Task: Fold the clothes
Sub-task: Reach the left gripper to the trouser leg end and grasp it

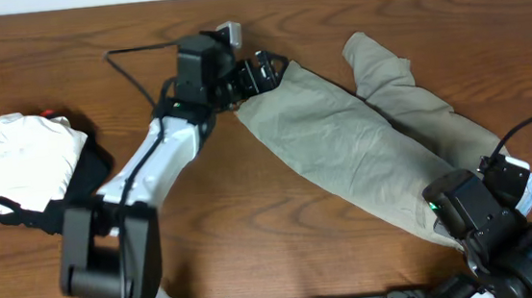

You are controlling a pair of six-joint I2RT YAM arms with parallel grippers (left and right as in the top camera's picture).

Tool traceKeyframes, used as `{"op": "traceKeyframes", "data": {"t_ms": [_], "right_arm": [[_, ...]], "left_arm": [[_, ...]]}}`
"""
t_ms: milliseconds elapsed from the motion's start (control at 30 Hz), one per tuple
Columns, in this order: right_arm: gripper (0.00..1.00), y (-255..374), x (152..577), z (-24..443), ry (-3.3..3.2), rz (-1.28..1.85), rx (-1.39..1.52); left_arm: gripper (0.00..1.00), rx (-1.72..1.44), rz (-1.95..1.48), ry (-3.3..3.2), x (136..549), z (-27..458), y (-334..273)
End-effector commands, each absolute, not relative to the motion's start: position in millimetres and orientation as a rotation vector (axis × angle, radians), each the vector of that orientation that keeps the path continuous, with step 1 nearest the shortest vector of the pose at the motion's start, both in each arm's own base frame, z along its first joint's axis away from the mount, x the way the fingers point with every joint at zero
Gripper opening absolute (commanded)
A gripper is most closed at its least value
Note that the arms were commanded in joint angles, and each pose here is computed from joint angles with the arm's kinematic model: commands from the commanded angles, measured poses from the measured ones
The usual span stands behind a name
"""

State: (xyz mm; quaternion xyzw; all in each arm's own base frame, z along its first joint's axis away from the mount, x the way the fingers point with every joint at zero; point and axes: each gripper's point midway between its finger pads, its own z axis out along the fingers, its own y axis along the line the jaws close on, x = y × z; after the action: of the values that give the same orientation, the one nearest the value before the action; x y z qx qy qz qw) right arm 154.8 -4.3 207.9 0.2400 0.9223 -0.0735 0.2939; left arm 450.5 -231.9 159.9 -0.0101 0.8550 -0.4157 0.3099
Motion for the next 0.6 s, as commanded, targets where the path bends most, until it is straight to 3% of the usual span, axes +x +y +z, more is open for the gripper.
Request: {"op": "traceKeyframes", "data": {"t_ms": [0,567], "right_arm": [[0.01,-2.1,159.8,211.4,2.43,-0.179,0.63],[0.01,16.0,173.4,200.7,2.511,-0.184,0.541]], "left_arm": [[0.98,0.007,-1.13,2.3,460.6,147.7,-250.3],[0.98,0.269,-0.813,2.593,510.3,50.1,-288.6]]}}
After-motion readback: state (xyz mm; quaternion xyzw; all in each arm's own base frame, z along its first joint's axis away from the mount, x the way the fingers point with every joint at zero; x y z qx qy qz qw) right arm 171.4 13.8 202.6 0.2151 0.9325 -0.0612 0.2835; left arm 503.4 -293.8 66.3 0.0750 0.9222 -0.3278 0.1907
